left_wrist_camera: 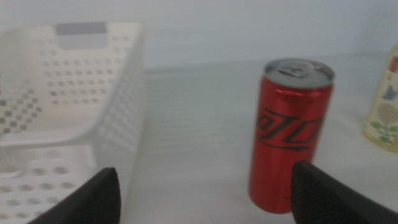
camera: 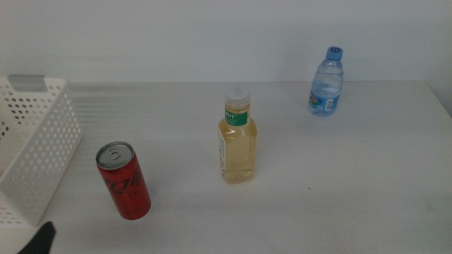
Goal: Use arms to grab the bottles and put them into the dustbin to the left of the table.
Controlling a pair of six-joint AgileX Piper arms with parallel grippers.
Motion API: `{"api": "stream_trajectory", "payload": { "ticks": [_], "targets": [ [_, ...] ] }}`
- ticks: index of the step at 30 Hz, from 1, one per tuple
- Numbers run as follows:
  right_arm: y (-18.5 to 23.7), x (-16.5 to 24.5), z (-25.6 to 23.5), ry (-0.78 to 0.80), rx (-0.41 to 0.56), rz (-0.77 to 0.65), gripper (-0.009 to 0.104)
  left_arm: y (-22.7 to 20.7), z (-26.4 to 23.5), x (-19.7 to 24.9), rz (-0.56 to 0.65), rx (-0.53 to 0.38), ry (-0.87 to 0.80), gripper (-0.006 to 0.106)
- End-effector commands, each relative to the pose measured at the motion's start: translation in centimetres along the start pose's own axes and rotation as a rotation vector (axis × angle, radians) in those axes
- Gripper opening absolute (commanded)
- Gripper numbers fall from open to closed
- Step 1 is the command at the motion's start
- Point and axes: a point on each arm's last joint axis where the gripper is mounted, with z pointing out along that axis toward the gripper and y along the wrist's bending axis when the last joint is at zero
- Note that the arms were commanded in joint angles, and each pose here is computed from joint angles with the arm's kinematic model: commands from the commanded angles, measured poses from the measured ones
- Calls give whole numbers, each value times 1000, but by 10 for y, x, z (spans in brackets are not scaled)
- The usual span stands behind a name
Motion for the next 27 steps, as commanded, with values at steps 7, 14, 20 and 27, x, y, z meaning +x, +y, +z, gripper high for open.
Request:
{"api": "stream_trajectory", "payload": {
  "ticks": [7,14,20,27],
  "targets": [
    [-1,-10,-3,-107,12,-11,68,-13,22,-8,-36,144,-6,90],
    [-1,-10,-3,-107,12,-11,68,-27,40,-6,-47,249,25,90],
    [-1,-10,-3,-107,12,-11,68,-35,57,-3,-67,274,14,90],
    [-1,-10,-3,-107,12,-11,68,-40,76,1,-77,278,-56,90]
  ]
}}
